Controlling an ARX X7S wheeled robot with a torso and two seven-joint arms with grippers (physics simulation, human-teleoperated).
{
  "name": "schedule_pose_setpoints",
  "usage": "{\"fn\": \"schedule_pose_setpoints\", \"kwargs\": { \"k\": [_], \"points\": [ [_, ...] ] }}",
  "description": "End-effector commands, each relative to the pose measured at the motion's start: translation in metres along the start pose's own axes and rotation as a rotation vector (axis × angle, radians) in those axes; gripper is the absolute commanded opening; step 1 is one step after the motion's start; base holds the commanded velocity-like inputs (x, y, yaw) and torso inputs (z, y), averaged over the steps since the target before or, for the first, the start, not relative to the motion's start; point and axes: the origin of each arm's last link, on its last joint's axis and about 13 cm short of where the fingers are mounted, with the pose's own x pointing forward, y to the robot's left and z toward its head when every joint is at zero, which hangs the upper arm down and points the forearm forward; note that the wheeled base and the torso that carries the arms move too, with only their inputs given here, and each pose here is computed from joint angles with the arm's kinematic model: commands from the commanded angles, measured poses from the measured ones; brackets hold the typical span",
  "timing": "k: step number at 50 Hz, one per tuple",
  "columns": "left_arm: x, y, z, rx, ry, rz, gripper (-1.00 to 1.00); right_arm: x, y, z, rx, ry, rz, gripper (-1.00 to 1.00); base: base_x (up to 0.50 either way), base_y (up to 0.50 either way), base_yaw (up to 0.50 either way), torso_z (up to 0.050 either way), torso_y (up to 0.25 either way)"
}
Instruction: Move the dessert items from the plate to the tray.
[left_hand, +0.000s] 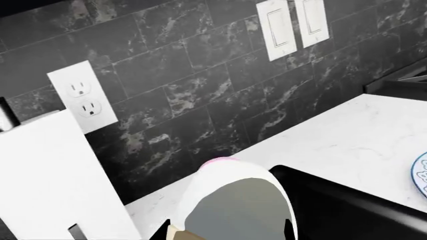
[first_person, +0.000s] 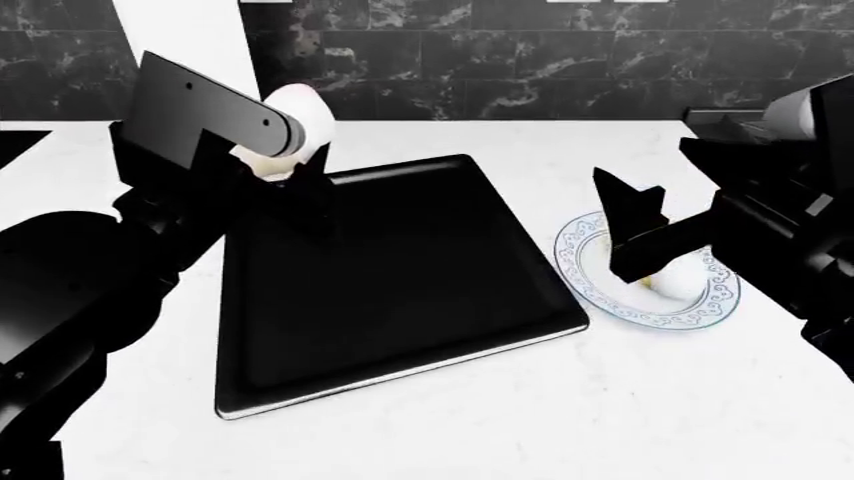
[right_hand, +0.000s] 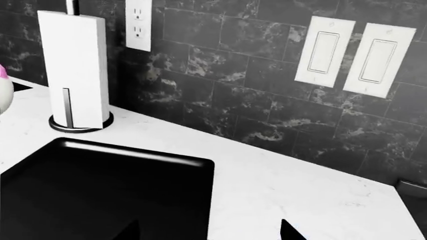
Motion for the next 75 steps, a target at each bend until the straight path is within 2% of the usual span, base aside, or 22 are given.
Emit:
{"fn": "schedule_pose_setpoints", "kwargs": {
  "k": [1, 10, 12, 16, 32, 40, 45, 51, 55, 59, 64, 75],
  "points": [
    [-0.001, 0.002, 0.0, 0.0, -0.001, 0.016, -1.0, 0.005, -0.004, 0.006, -0.021, -0.008, -0.059, 1.0, 0.41, 0.44, 0.0, 0.05, 0.041],
    [-0.001, 0.002, 0.001, -0.014, -0.001, 0.01, -1.0, 0.005, -0.001, 0.003, -0.068, 0.0, -0.032, 1.0, 0.4, 0.44, 0.0, 0.05, 0.042],
    [-0.001, 0.002, 0.001, -0.015, -0.004, 0.008, -1.0, 0.006, 0.0, 0.002, -0.059, 0.004, -0.007, 1.0, 0.4, 0.44, 0.0, 0.038, 0.021],
    [-0.001, 0.001, 0.0, -0.017, 0.004, 0.004, -1.0, 0.009, -0.001, 0.002, -0.059, 0.009, -0.04, 1.0, 0.01, 0.0, 0.0, 0.0, 0.0],
    [-0.001, 0.002, 0.001, -0.012, 0.006, 0.001, -1.0, 0.007, -0.003, 0.004, -0.015, 0.006, -0.06, 1.0, 0.02, 0.0, 0.0, 0.0, 0.0],
    [-0.002, 0.002, 0.002, -0.008, 0.005, -0.003, -1.0, 0.007, -0.003, 0.001, -0.001, 0.072, -0.053, 1.0, 0.31, -0.06, 0.0, 0.0, 0.0],
    [-0.003, 0.002, 0.002, -0.007, 0.005, -0.002, -1.0, 0.004, -0.005, -0.004, -0.048, 0.147, -0.036, 1.0, 0.0, 0.0, 0.0, 0.0, 0.0],
    [-0.003, 0.002, 0.001, -0.004, 0.008, -0.004, -1.0, -0.01, -0.015, -0.009, -0.03, 0.233, 0.013, 1.0, 0.0, 0.0, 0.0, 0.0, 0.0],
    [-0.004, 0.002, 0.002, -0.003, 0.008, -0.005, -1.0, -0.029, -0.029, -0.008, -0.01, 0.263, -0.039, 1.0, 0.0, 0.0, 0.0, 0.0, 0.0],
    [-0.003, 0.001, 0.002, -0.001, 0.006, -0.011, -1.0, -0.043, -0.035, -0.006, 0.004, 0.282, -0.067, 1.0, 0.0, 0.0, 0.0, 0.0, 0.0],
    [-0.003, 0.001, 0.004, 0.003, 0.005, -0.014, -1.0, -0.059, -0.036, -0.004, -0.016, 0.341, -0.077, 1.0, 0.0, 0.0, 0.0, 0.0, 0.0],
    [0.0, 0.0, 0.006, -0.012, -0.018, -0.026, -1.0, -0.084, -0.039, -0.002, 0.0, 0.401, -0.105, 1.0, 0.0, 0.0, 0.0, 0.0, 0.0]
  ]
}}
